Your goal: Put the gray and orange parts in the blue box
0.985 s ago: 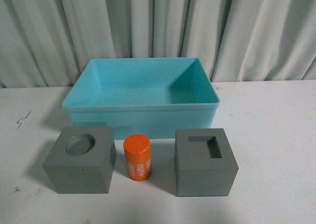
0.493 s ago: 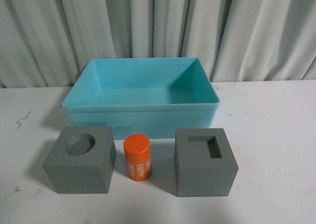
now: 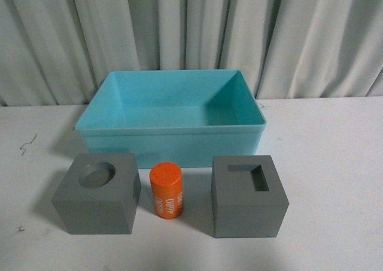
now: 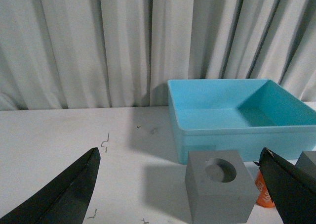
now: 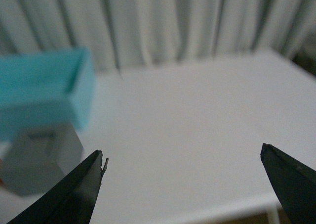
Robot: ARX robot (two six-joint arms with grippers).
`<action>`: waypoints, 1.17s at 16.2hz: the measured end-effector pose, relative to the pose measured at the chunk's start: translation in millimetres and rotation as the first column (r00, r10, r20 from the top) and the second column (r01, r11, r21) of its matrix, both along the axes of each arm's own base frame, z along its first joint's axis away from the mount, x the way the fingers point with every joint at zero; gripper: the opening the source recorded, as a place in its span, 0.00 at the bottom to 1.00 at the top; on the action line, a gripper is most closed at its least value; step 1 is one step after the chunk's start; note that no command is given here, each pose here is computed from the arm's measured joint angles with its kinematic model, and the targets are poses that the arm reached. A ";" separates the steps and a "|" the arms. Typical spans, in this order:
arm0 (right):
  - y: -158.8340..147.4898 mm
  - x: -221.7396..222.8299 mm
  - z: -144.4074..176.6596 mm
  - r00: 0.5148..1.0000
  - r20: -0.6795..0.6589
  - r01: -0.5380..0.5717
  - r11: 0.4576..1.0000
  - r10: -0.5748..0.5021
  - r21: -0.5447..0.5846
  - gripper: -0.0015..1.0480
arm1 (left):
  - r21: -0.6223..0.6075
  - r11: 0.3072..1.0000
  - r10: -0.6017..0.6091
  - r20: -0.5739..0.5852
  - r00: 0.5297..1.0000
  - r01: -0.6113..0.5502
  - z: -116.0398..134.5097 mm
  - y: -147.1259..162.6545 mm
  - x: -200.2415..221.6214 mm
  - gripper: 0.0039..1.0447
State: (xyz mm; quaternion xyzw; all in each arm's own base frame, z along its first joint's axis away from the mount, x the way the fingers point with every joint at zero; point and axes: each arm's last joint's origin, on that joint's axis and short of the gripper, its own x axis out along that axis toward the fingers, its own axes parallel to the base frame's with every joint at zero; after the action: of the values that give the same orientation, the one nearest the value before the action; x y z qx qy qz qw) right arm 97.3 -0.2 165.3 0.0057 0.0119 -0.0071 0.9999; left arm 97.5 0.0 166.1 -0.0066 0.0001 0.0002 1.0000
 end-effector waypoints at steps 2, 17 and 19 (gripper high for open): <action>-15.8 20.9 15.3 0.931 -0.311 0.216 0.975 -0.192 0.045 0.94 | 0.000 1.000 -0.001 0.003 1.000 0.001 0.4 0.0 0.0 0.94; 97.8 187.1 -46.6 0.816 -0.516 -0.256 0.963 0.259 0.078 0.94 | 0.000 1.000 0.000 0.001 1.000 0.000 0.2 0.0 0.0 0.94; 101.0 190.1 -49.9 0.812 -0.522 -0.258 0.963 0.262 0.083 0.94 | 0.000 1.000 0.000 0.001 1.000 0.000 0.2 0.0 0.0 0.94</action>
State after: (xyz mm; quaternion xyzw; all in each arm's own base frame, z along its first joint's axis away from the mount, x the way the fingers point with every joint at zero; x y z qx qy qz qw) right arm 287.4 100.9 115.4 0.0057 0.2869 0.1284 0.9493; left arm 97.5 0.0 166.2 -0.0066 -0.0003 0.0004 1.0000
